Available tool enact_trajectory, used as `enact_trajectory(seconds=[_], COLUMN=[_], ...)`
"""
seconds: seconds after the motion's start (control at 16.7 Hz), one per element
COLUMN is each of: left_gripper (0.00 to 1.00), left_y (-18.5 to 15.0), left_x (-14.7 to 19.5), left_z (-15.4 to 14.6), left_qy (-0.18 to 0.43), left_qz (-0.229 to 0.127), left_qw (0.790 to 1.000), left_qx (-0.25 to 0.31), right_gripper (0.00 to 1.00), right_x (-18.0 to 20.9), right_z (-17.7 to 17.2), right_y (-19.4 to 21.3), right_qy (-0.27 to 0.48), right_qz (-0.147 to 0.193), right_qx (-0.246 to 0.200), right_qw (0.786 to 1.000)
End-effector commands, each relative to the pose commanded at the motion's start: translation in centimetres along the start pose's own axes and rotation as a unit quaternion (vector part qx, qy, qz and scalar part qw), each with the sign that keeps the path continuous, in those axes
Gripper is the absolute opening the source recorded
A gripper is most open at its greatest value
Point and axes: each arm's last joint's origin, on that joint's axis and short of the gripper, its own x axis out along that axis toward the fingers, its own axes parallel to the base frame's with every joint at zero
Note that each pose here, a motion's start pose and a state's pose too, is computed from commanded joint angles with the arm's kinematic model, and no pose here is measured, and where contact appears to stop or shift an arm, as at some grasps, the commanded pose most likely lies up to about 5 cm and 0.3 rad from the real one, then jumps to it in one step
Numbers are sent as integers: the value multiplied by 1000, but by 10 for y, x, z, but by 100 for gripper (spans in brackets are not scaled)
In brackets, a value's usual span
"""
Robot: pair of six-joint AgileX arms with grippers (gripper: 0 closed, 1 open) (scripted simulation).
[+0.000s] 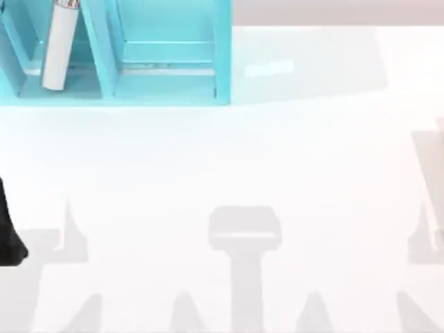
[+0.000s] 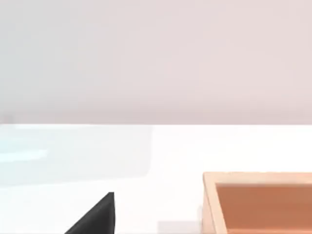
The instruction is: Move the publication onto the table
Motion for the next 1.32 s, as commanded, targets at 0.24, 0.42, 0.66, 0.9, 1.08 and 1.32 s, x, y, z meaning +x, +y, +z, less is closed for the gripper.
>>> enact_trajectory(seconds=[0.24, 0.42, 0.66, 0.9, 1.08, 1.32], left_gripper=[100, 100, 100, 100, 100, 100], left_y=[0, 0, -2, -7, -13, -24], left_x=[1, 7, 36, 96, 150, 208], left_z=[7, 31, 64, 72, 50, -4], left_qy=[-9, -35, -48, -20, 16, 57], left_qz=[2, 7, 14, 17, 15, 11], left_qw=[1000, 999, 998, 997, 994, 987], left_qx=[4, 16, 42, 78, 110, 152], right_gripper=[100, 100, 100, 100, 100, 100], right_x=[0, 0, 0, 0, 0, 0], right_z=[0, 0, 0, 0, 0, 0], right_y=[0, 0, 0, 0, 0, 0], right_qy=[0, 0, 0, 0, 0, 0], right_qz=[0, 0, 0, 0, 0, 0], right_qx=[0, 0, 0, 0, 0, 0], right_qw=[1000, 1000, 1000, 1000, 1000, 1000])
